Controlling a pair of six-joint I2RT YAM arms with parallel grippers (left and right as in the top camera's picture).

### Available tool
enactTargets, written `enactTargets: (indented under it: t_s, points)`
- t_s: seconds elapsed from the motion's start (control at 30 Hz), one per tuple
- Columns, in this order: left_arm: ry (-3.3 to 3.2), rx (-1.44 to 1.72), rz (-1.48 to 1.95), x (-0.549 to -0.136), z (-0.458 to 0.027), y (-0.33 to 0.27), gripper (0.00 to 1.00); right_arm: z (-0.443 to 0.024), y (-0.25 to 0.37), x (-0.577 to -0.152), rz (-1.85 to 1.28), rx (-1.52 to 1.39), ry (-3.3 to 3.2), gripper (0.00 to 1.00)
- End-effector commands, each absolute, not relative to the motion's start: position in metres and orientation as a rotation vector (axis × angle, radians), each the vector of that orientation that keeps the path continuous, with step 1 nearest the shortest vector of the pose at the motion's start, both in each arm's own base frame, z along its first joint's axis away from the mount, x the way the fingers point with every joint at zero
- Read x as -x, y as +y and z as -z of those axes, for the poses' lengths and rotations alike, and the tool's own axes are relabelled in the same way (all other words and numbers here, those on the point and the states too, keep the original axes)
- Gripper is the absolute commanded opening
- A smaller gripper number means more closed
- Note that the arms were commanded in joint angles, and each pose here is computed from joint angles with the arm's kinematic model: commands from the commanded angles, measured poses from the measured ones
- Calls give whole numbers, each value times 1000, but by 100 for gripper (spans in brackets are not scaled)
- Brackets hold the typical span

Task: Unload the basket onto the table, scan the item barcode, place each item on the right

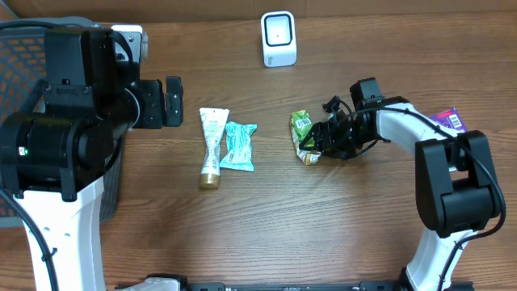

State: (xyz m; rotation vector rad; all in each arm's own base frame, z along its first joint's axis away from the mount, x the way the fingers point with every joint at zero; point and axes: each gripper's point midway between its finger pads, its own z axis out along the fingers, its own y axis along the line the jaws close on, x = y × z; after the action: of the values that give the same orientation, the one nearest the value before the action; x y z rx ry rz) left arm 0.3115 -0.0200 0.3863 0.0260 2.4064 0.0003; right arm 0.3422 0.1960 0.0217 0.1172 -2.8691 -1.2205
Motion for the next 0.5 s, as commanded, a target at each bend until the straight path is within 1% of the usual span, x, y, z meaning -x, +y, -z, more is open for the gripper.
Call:
enactTargets:
  t_s: [0.0, 0.07, 0.1, 0.17, 0.23, 0.37, 0.47]
  points:
    - [2396, -24, -10, -312, -389, -17, 100, -15, 206, -328, 1213, -52, -2814, 69]
    - [2395, -24, -10, -312, -390, -17, 100, -14, 211, -328, 1212, -56, -2816, 57]
    - [2395, -24, -10, -312, -390, -17, 99, -15, 211, -329, 1212, -38, -2814, 48]
    - [2396, -24, -10, -312, -389, -17, 100, -16, 212, -332, 1216, -11, -2815, 25]
    - [2395, -24, -10, -312, -390, -17, 100, -17, 213, -334, 1222, -12, -2820, 13]
    - [2395, -24, -10, -312, -390, -17, 100, -30, 210, -344, 1184, -16, -2864, 7]
    - [2396, -24, -10, -312, -389, -17, 100, -50, 203, -354, 1049, -26, -2984, 4]
